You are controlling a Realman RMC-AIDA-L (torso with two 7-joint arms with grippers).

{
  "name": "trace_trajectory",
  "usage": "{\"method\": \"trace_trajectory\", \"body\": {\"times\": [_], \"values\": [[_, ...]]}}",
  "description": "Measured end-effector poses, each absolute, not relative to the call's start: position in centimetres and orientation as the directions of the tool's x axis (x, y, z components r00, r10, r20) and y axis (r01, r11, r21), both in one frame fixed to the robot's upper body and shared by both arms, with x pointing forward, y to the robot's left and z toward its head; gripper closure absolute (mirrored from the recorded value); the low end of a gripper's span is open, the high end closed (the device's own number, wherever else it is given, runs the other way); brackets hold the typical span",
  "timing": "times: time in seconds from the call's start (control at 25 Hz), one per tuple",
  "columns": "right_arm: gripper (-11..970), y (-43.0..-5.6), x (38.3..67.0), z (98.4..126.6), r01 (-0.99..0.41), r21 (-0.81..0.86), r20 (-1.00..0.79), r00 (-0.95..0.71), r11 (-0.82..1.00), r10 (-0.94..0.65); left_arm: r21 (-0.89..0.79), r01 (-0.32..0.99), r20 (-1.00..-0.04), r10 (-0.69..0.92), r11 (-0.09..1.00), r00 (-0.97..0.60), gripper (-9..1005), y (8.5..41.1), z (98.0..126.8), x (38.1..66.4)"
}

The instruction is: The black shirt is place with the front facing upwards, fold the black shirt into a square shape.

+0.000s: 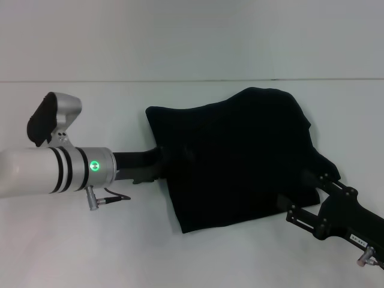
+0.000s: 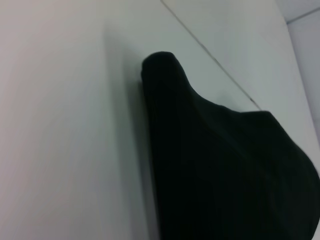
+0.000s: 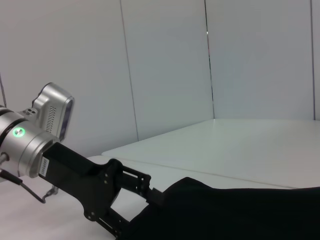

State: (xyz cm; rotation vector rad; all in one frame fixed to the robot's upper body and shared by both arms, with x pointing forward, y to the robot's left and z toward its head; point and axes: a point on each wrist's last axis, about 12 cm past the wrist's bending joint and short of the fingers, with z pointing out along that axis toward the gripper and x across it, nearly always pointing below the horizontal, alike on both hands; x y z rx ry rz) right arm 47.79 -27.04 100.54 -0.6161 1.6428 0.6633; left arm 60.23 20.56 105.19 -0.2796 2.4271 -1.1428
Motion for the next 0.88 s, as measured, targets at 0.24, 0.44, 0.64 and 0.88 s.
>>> {"method": "trace_trajectory", "body": {"times": [0.24,0.44,0.64,0.88], "values": [[121,-27.07,47.81,100.58,-0.71,0.09,-0.987,-0.158,0.699,-0.034,-0.729,0.08,-0.363,-0.284,0.68,-0.887,155,20.07,105.29,60.27],[121,-27.1,47.83,100.6,-0.708,0.09,-0.987,-0.158,0.7,-0.032,-0.724,0.098,-0.379,-0.275,0.682,-0.884,241,20.03,105.42,60.28],[121,-27.09,47.86,100.61,-0.708,0.093,-0.987,-0.159,0.7,-0.03,-0.723,0.108,-0.381,-0.263,0.682,-0.886,445,19.91,105.56,60.37],[121,-27.06,47.93,100.66,-0.708,0.093,-0.987,-0.158,0.7,-0.028,-0.719,0.111,-0.389,-0.264,0.686,-0.883,845,20.38,105.77,60.55]]}}
